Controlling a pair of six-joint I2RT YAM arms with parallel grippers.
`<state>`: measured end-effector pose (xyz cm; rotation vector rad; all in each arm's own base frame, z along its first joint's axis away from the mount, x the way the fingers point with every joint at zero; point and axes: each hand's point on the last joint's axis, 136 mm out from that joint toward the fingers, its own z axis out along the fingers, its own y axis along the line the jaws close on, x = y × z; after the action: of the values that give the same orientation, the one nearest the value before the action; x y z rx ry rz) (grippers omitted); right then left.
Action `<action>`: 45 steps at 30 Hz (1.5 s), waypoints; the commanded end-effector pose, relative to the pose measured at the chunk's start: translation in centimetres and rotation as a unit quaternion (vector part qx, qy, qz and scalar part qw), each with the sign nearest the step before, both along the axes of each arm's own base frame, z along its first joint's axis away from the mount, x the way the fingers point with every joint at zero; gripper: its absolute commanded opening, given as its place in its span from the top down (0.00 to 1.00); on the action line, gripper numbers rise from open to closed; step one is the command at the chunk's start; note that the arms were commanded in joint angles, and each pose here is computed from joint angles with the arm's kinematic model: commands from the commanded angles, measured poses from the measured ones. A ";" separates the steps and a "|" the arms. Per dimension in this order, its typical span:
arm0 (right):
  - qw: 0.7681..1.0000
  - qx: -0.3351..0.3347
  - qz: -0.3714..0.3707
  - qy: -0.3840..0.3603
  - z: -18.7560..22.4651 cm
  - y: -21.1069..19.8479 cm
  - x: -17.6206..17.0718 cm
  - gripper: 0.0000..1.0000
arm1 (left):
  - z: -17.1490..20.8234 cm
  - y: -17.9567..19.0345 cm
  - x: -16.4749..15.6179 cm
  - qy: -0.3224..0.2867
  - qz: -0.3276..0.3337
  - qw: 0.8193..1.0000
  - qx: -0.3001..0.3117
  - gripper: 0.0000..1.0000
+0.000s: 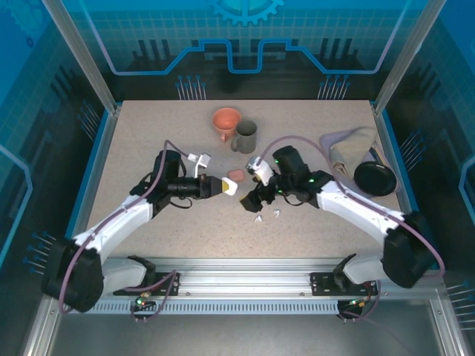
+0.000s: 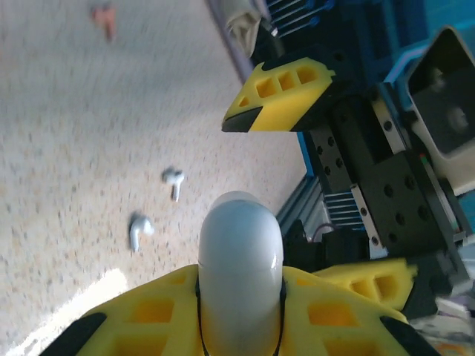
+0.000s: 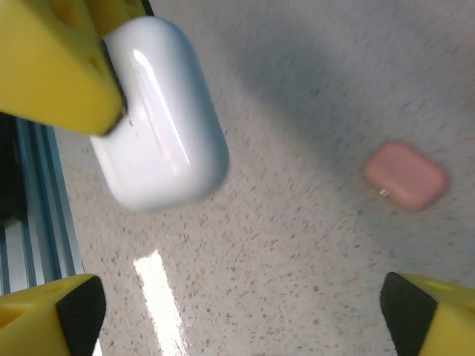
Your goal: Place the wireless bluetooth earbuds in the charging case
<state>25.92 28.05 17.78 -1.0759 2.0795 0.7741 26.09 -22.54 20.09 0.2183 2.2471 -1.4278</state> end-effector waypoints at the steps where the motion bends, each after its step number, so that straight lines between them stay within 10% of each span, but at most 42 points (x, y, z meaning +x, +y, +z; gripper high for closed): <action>1: 0.998 0.053 -0.007 -0.036 3.4 -1.2 -0.4 0.00 | 1.8 0.8 0.2 -0.132 0.018 0.991 0.016 0.97; 13: 0.978 0.096 0.032 -0.182 6.4 -3.5 -3.6 0.00 | 6.5 0.4 -3.0 -0.418 -0.010 0.908 0.038 1.00; 45: 0.945 0.008 0.177 -0.276 8.5 4.4 -2.8 0.24 | 4.7 -1.1 -4.1 -0.483 -0.103 0.862 0.116 1.00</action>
<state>23.11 31.88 25.21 -1.4697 1.4557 0.5788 21.90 -23.33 23.29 1.0042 1.5861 -0.8309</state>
